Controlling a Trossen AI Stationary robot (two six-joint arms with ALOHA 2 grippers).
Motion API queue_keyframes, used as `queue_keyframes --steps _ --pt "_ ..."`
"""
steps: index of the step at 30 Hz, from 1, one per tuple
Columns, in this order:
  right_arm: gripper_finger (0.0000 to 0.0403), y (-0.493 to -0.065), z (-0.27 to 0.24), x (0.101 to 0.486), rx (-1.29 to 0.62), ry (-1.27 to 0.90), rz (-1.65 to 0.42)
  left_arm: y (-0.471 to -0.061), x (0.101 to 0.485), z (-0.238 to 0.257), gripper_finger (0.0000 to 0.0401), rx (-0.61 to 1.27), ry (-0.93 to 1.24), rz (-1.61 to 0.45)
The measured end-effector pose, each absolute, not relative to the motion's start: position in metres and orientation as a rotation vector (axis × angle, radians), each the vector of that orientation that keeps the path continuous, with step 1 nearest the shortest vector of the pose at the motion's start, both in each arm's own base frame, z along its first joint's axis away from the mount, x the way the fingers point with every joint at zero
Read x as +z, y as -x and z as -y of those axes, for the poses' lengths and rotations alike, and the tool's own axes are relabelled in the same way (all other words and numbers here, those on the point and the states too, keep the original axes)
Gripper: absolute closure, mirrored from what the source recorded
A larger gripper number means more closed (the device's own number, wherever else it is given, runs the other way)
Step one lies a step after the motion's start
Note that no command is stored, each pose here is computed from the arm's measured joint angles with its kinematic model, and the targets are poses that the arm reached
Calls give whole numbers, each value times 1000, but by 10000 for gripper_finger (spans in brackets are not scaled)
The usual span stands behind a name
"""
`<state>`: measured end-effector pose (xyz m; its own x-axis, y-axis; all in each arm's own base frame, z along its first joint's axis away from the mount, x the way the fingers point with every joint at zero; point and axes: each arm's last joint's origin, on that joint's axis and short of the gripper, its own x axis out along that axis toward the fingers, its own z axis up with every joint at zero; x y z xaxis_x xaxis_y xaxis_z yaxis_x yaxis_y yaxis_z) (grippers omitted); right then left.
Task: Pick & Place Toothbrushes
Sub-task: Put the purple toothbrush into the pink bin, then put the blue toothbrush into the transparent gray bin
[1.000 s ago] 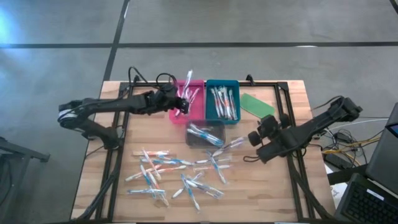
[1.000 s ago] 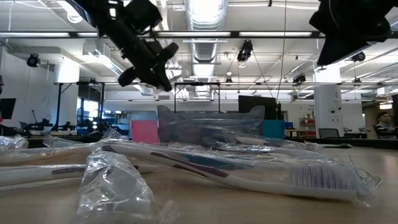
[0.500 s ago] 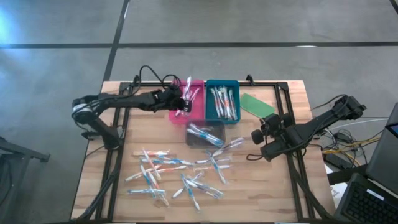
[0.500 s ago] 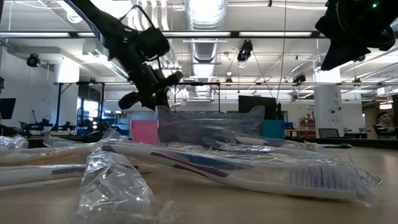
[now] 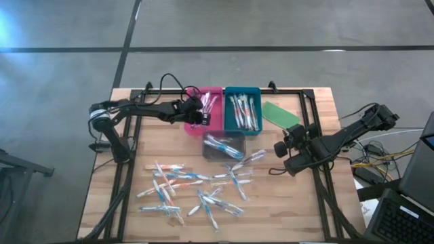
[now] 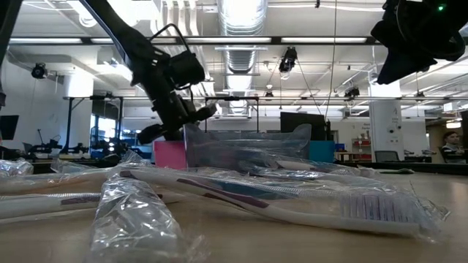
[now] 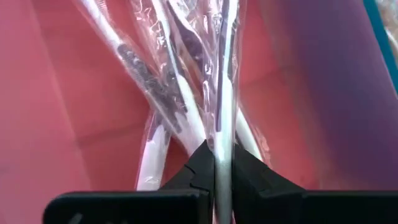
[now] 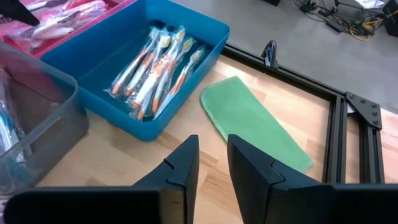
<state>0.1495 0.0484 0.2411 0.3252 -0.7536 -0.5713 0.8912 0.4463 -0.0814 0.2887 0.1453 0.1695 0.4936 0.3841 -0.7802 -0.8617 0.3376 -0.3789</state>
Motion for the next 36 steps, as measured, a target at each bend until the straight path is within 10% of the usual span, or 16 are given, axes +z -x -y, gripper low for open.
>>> queue_keyframes --steps 17,36 --pt "276 -150 -49 241 -1090 -269 -590 -289 168 -147 261 880 852 -651" --pt "281 -150 -49 241 -1082 -250 -601 -274 226 -136 245 670 761 -541"
